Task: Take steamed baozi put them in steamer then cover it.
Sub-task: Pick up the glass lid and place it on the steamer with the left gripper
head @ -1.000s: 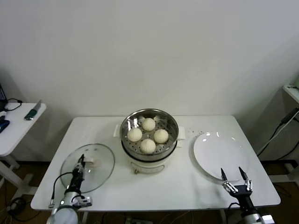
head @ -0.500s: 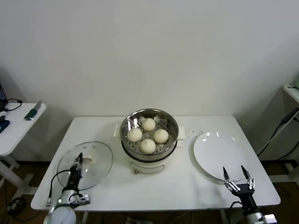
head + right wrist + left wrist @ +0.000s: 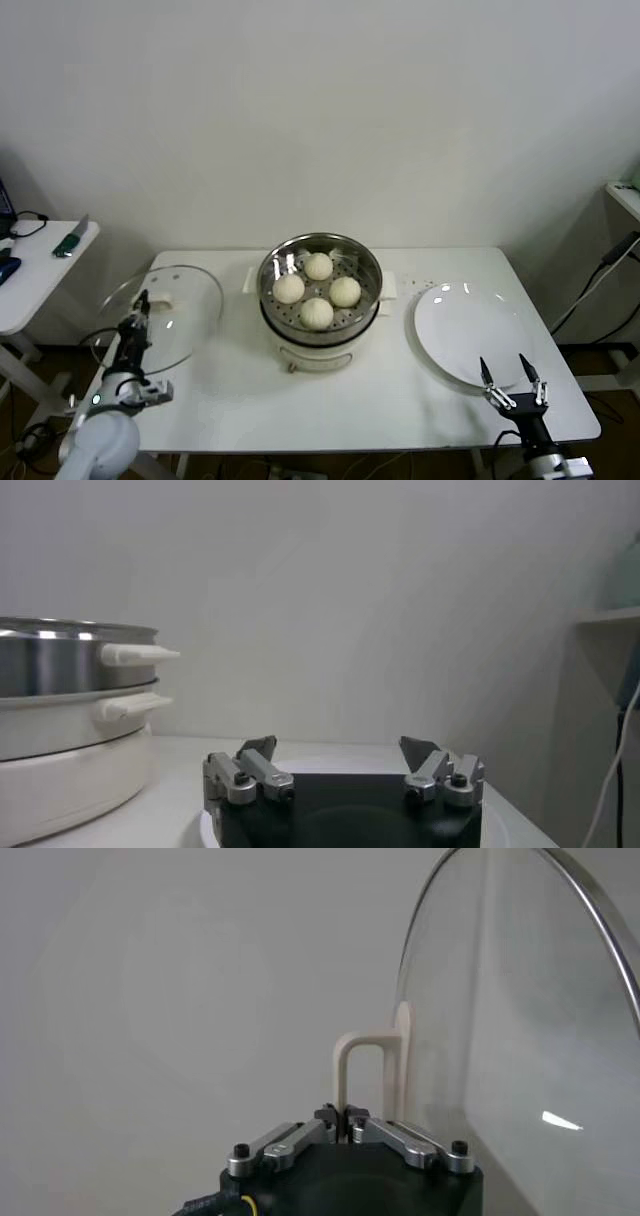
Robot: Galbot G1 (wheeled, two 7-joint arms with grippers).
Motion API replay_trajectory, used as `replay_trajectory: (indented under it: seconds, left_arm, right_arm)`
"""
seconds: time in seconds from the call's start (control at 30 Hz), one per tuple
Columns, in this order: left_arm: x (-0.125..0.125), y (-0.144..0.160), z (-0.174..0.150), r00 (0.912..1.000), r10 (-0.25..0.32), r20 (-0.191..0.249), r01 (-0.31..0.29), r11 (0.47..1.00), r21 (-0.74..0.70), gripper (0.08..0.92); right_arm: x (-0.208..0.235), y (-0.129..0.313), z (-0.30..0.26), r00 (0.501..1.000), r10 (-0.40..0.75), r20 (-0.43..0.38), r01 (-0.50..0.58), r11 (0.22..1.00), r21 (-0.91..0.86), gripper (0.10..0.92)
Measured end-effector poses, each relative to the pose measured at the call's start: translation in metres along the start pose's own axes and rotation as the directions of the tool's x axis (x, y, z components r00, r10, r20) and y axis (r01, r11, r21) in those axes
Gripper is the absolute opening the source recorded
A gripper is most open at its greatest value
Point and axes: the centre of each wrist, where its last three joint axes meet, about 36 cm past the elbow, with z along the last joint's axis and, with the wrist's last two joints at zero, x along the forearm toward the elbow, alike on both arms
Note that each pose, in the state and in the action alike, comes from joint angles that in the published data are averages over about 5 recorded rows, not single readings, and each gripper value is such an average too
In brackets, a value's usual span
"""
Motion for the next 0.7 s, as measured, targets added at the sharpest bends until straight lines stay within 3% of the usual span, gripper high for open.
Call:
replay_trajectory:
  seconds: [0.3,0.7]
  left_arm:
    - [-0.006,0.058,-0.047,0.9995,-0.012,-0.03,0.013,0.998,0.055,0.134]
    - [0.001,0.097,-0.123,1.0,-0.004,0.009,0.003,0.994,0.106,0.134]
  right_arm:
    - [-0.004,0.003,-0.003,1.0,0.0,-0.004,0.001,1.0,0.021,0.823]
    - [-0.005,0.003,0.001,1.0,0.005,-0.001,-0.005,1.0,0.027,0.823]
